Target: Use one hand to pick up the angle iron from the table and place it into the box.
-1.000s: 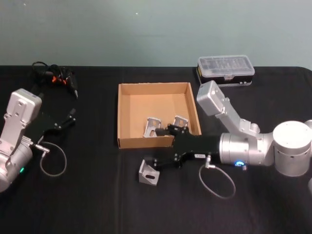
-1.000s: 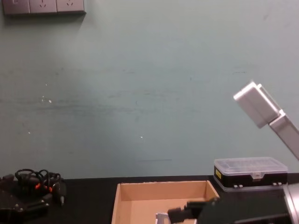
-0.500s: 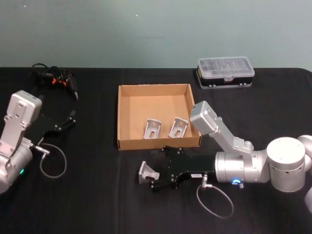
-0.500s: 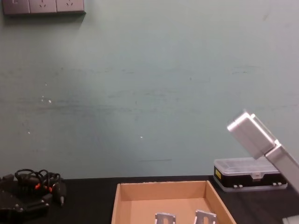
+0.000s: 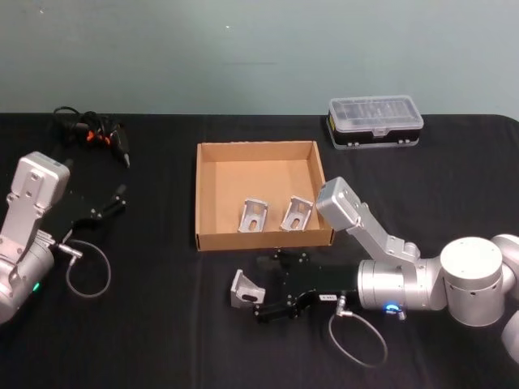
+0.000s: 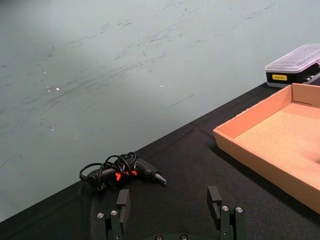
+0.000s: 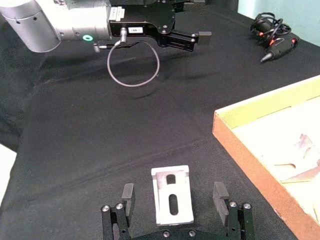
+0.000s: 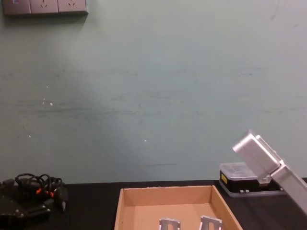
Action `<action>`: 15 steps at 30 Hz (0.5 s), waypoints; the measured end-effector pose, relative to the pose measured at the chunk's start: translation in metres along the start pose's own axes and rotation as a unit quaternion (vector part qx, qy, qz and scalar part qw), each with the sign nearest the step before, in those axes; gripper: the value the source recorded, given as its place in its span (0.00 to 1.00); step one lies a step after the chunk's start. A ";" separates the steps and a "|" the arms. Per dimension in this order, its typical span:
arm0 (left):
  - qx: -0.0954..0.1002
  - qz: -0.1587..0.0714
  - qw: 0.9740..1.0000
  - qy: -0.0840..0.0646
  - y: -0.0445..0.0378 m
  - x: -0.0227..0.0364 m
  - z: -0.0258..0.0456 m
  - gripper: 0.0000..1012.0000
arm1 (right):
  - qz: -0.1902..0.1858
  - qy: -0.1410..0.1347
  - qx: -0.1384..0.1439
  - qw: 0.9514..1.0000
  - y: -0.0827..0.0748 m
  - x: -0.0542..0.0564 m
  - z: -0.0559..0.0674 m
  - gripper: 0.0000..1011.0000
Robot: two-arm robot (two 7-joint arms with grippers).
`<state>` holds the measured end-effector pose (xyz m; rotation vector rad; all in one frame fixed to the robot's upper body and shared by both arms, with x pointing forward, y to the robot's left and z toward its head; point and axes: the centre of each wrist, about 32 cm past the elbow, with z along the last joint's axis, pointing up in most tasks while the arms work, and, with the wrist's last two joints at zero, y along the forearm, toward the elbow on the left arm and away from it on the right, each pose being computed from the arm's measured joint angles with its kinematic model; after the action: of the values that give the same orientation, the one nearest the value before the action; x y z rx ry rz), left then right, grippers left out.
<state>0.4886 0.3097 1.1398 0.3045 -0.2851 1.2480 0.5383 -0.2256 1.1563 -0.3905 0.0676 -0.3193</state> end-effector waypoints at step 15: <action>0.000 0.000 1.000 0.000 0.0000 0.0000 0.0000 1.00 | 0.013 -0.002 0.006 1.000 0.015 0.004 0.002 0.99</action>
<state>0.4886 0.3097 1.1398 0.3044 -0.2850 1.2480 0.5467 -0.2125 1.1525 -0.3780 0.0672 -0.2942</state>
